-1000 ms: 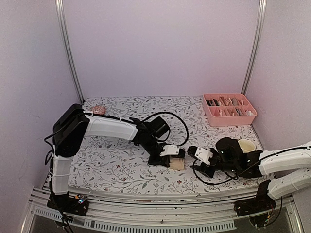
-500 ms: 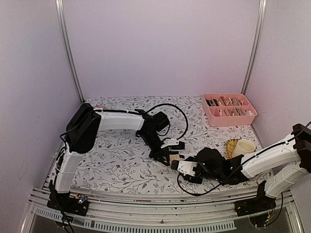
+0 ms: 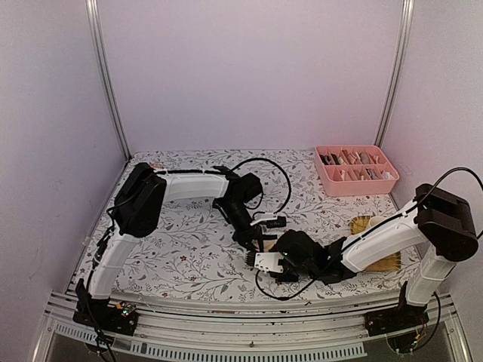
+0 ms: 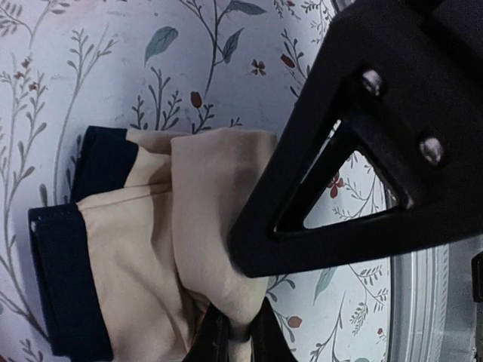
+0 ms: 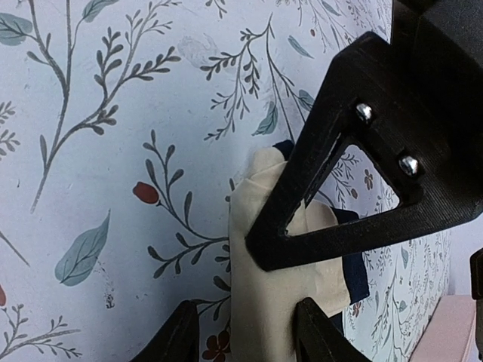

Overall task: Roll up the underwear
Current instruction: Roll the underwear at the center of the board.

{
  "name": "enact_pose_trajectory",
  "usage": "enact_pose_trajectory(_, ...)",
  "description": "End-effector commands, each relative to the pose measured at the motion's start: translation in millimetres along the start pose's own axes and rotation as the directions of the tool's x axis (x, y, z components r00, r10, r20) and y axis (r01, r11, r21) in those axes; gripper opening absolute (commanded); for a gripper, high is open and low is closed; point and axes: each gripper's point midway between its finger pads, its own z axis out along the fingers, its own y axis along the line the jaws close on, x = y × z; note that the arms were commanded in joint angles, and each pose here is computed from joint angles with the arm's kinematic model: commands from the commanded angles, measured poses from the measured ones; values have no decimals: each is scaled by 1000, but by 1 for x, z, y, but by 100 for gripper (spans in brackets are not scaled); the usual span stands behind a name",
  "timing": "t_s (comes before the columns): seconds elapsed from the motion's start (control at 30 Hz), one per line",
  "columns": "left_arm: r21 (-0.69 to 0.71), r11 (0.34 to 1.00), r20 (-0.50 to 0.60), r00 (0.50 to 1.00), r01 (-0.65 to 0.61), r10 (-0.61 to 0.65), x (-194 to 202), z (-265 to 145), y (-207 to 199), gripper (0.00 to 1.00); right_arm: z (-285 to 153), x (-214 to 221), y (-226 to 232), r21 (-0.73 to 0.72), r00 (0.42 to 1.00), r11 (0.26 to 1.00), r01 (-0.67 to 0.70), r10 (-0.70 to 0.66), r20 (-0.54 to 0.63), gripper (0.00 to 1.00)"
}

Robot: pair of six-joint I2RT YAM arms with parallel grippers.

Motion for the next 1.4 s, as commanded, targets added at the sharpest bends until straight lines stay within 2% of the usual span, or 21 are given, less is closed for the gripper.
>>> enact_pose_trajectory(0.0, 14, 996, -127, 988, 87, -84, 44, 17, 11, 0, 8, 9, 7, -19, 998, 1000, 19, -20, -59, 43)
enact_pose_trajectory(0.4, 26, 996, -138, 988, 80, -75, 47, 19, 11, 0, 24, 36, 4, -26, 985, 999, -43, 38, -166, 36)
enact_pose_trajectory(0.7, 39, 997, -141, 988, 71, -65, 48, 18, 9, 0, 29, 44, 7, -37, 979, 998, -52, 44, -201, 36)
enact_pose_trajectory(0.8, 28, 998, -140, 988, 64, -59, 48, 15, 11, 0, 31, 45, 10, -68, 976, 995, -73, 57, -211, 27)
enact_pose_trajectory(0.93, -9, 999, -123, 992, 36, -37, 42, 5, 14, 8, 32, 46, 14, -113, 970, 986, -120, 93, -224, 15)
enact_pose_trajectory(0.97, -23, 999, -119, 992, 26, -28, 40, 3, 15, 12, 32, 45, 16, -123, 970, 984, -129, 99, -224, 14)
enact_pose_trajectory(1.3, -223, 974, 16, 998, -49, 54, 15, -65, 24, 97, 32, 31, 29, -265, 959, 934, -240, 185, -214, 13)
enact_pose_trajectory(1.37, -284, 958, 62, 995, -52, 72, 16, -86, 26, 98, 32, 27, 29, -295, 953, 916, -271, 212, -216, 13)
